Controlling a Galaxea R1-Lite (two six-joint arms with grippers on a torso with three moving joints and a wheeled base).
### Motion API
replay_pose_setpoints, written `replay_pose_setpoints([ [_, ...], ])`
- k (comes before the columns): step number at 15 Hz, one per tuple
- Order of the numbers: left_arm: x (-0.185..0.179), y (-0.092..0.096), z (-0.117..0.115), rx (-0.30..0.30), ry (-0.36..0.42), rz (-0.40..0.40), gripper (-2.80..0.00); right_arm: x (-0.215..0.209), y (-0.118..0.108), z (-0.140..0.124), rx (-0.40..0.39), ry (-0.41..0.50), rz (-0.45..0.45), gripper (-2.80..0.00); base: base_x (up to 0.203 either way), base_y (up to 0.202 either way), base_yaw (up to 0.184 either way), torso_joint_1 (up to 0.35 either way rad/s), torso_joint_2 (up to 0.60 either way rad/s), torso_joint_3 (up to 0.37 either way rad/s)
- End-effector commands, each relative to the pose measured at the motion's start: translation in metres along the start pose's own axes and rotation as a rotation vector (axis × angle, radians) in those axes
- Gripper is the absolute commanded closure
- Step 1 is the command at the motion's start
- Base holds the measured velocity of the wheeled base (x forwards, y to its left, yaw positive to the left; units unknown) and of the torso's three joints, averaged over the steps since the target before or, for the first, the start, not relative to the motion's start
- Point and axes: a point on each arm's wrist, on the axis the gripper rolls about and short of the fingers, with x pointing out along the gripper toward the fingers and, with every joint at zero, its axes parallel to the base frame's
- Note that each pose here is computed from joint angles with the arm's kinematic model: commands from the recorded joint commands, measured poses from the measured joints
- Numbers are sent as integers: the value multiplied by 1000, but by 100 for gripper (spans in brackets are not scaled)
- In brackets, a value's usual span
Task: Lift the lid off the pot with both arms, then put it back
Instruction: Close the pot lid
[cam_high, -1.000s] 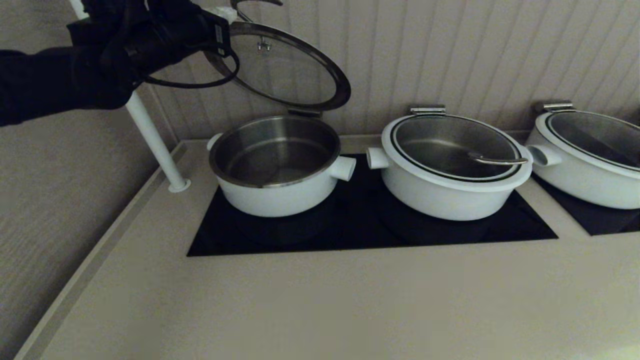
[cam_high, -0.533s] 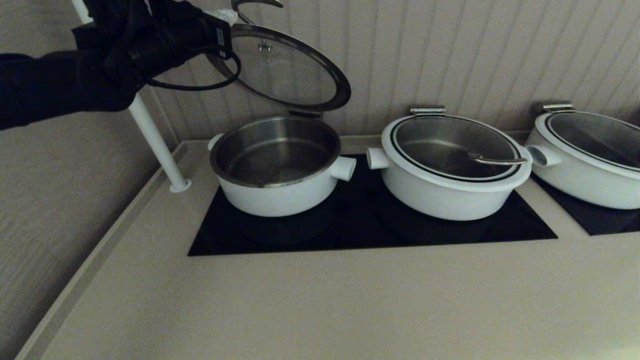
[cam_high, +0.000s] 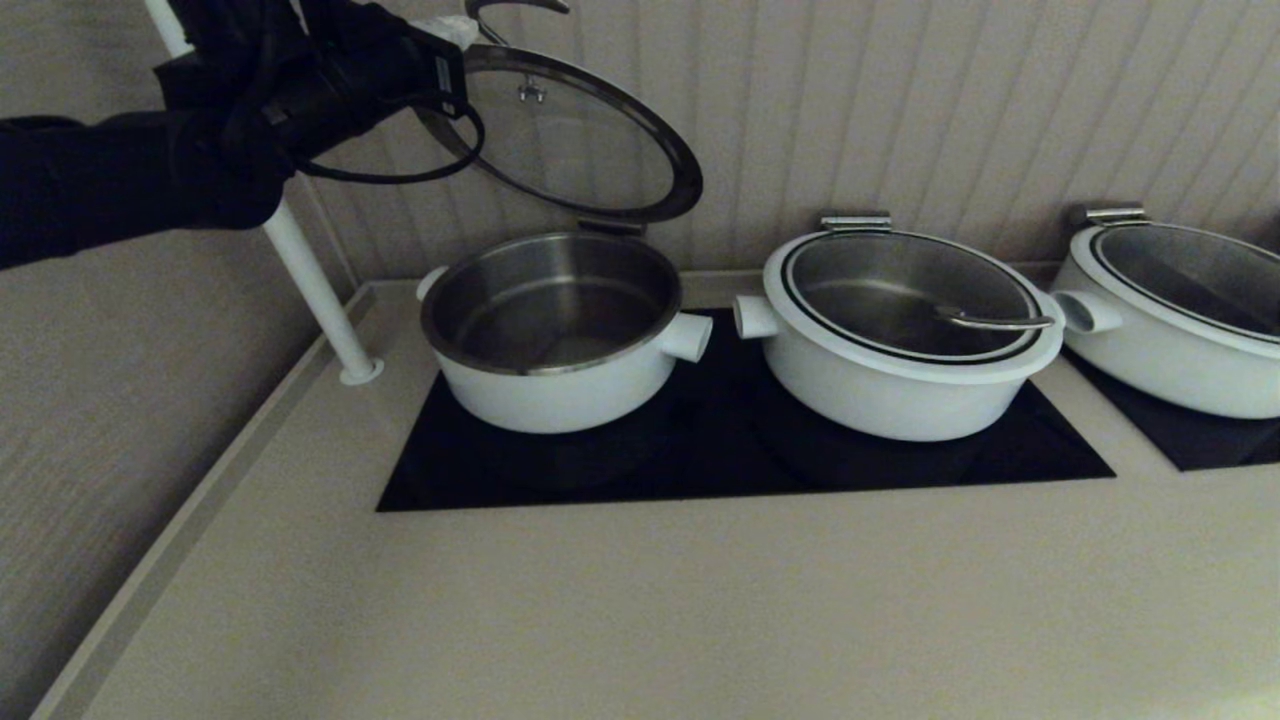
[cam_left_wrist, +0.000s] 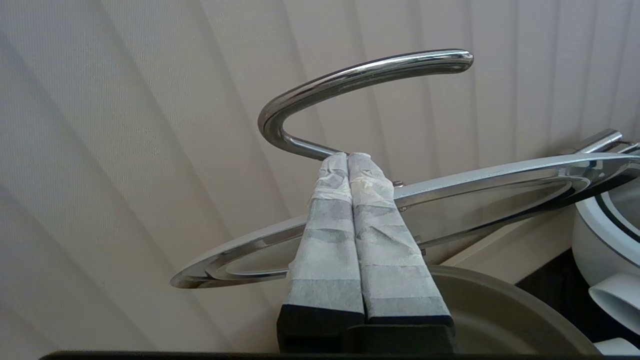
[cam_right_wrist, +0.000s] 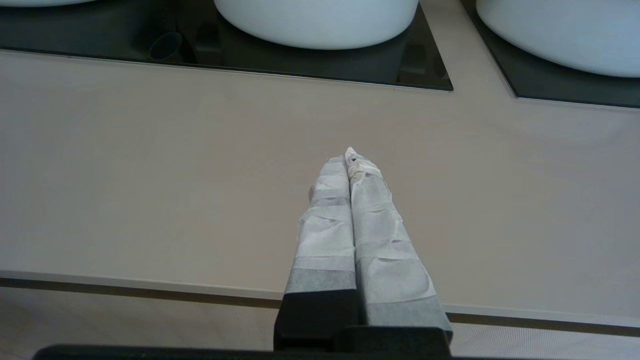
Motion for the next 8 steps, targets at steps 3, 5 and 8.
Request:
replay_pose_setpoints([
  [3,3,-2,-9,-5,26,-9,0,0,0,0,-1,1,1,0,0,0,0,0,0,0],
  [5,2,-1,-7,-3,25,-9,0,0,0,0,-1,1,1,0,0,0,0,0,0,0],
  [8,0,-1,-5,10,25,-7,0,0,0,0,-1,1,1,0,0,0,0,0,0,0],
])
